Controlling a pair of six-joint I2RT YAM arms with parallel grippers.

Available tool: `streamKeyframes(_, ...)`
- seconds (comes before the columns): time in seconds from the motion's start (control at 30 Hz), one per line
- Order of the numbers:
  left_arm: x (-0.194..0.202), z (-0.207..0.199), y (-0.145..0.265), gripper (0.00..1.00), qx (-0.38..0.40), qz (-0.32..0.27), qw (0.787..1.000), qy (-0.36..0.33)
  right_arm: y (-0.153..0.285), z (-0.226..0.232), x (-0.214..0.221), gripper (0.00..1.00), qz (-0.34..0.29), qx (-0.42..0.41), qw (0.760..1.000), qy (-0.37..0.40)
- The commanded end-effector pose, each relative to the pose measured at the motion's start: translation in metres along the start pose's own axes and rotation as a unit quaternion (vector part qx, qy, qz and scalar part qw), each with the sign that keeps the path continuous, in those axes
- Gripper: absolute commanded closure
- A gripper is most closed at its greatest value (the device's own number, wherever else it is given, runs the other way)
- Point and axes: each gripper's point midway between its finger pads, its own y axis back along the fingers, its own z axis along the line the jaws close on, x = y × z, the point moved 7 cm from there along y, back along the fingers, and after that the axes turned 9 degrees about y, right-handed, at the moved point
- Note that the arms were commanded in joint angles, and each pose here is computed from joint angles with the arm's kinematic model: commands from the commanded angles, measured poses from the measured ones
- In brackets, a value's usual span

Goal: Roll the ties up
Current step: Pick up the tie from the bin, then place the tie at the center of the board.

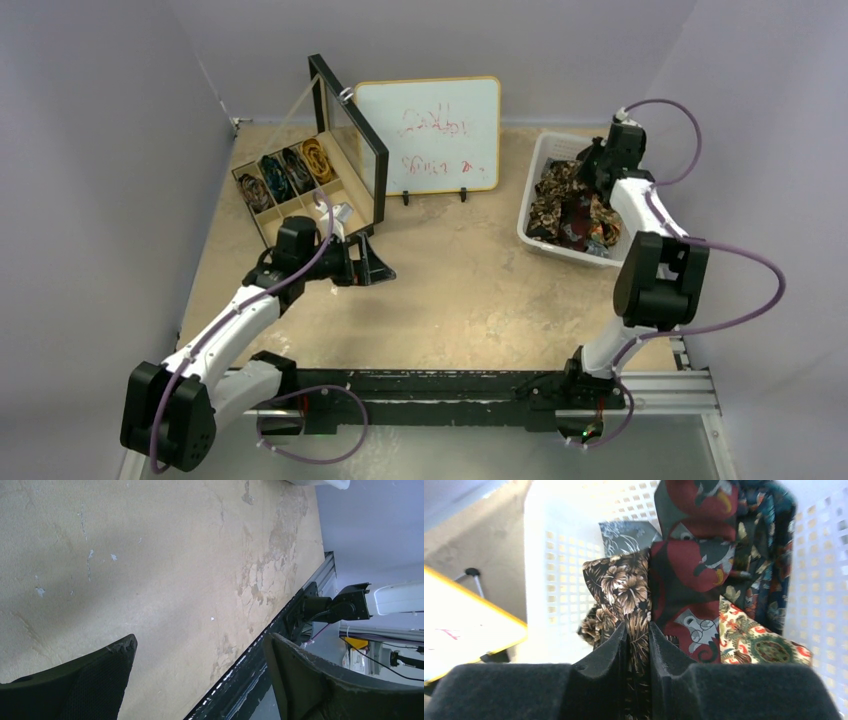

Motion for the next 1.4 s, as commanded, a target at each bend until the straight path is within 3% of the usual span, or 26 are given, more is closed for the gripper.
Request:
streamKeyframes(0.0,-0.013,-0.014,0.005,0.05,0.019,-0.015,0.999,-0.034,0.038,0.004,-0.031,0.86,-0.043,0.008,0.999,0.018)
streamKeyframes(0.07,-0.013,-0.014,0.005,0.05,0.018,-0.014,0.999,-0.031,0.049,0.009,-0.033,1.0,-0.053,-0.013,0.998,0.02)
streamKeyframes(0.27,-0.011,-0.016,0.007,0.05,0.022,-0.012,0.999,-0.028,0.1,0.037,-0.059,1.0,-0.1,-0.115,0.988,0.017)
streamKeyframes(0.43,-0.012,-0.019,0.009,0.05,0.026,-0.02,0.999,-0.026,0.172,0.078,-0.085,1.0,-0.171,-0.244,0.954,0.024)
streamKeyframes(0.6,-0.015,-0.025,0.014,0.05,0.027,-0.03,0.999,-0.028,0.233,0.12,-0.079,1.0,-0.18,-0.324,0.926,0.065)
streamKeyframes(0.83,-0.024,-0.036,0.033,0.05,-0.012,-0.077,0.997,-0.029,0.266,0.175,0.016,1.0,-0.078,-0.463,0.876,0.11)
streamKeyframes(1.0,-0.028,-0.04,0.049,0.05,-0.049,-0.116,0.992,-0.021,0.239,0.205,0.106,1.0,0.045,-0.463,0.872,0.152)
streamKeyframes(1.17,-0.022,-0.036,0.058,0.05,-0.074,-0.134,0.988,-0.002,0.237,0.285,0.194,1.0,0.135,-0.494,0.828,0.229)
streamKeyframes(1.23,-0.018,-0.035,0.062,0.04,-0.081,-0.136,0.987,0.006,0.225,0.312,0.222,0.95,0.169,-0.484,0.815,0.27)
streamKeyframes(1.27,-0.017,-0.035,0.064,0.04,-0.085,-0.138,0.987,0.01,0.222,0.323,0.226,0.83,0.17,-0.48,0.813,0.282)
streamKeyframes(1.37,-0.013,-0.037,0.071,0.02,-0.086,-0.143,0.986,0.013,0.226,0.329,0.208,0.39,0.145,-0.436,0.844,0.278)
